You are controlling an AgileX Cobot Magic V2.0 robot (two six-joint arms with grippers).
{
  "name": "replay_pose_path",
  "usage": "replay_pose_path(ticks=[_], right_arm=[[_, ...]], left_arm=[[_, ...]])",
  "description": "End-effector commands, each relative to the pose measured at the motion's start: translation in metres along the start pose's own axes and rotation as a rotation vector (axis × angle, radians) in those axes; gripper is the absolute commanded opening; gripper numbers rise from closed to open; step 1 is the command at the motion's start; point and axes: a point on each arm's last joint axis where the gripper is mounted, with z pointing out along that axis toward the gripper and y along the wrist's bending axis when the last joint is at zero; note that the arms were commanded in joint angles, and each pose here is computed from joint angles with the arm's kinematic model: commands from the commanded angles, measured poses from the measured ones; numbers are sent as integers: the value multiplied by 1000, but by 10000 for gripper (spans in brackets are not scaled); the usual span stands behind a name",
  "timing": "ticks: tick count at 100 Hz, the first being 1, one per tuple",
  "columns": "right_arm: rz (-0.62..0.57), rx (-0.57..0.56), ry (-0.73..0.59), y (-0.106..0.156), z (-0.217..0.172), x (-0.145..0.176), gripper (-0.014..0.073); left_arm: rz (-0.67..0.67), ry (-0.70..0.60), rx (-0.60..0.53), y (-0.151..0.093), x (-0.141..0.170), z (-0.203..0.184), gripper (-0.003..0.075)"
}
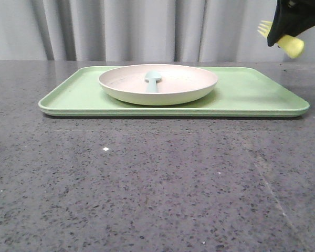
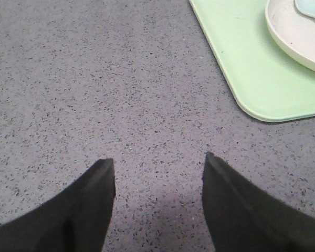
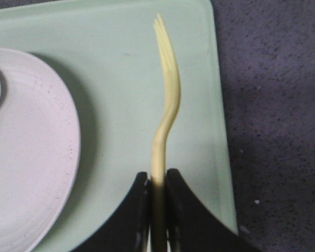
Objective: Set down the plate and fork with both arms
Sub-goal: 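Lift the fork out of the plate and carry it beside the plate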
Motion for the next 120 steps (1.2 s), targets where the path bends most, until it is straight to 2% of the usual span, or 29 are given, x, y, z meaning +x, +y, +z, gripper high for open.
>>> replay_pose_path(ticks=[1,52,120], right_arm=[[9,-98,-120,1,-16,-11,-115],[62,-343,-33,-6,23,-10,-115],[94,-295,-34,-15,52,-9,-115]], left_arm=[[-10,-86,-14,1,-13,-5,374],[-10,-86,-14,1,-13,-5,374],[-10,-84,-14,1,-13,-5,374]])
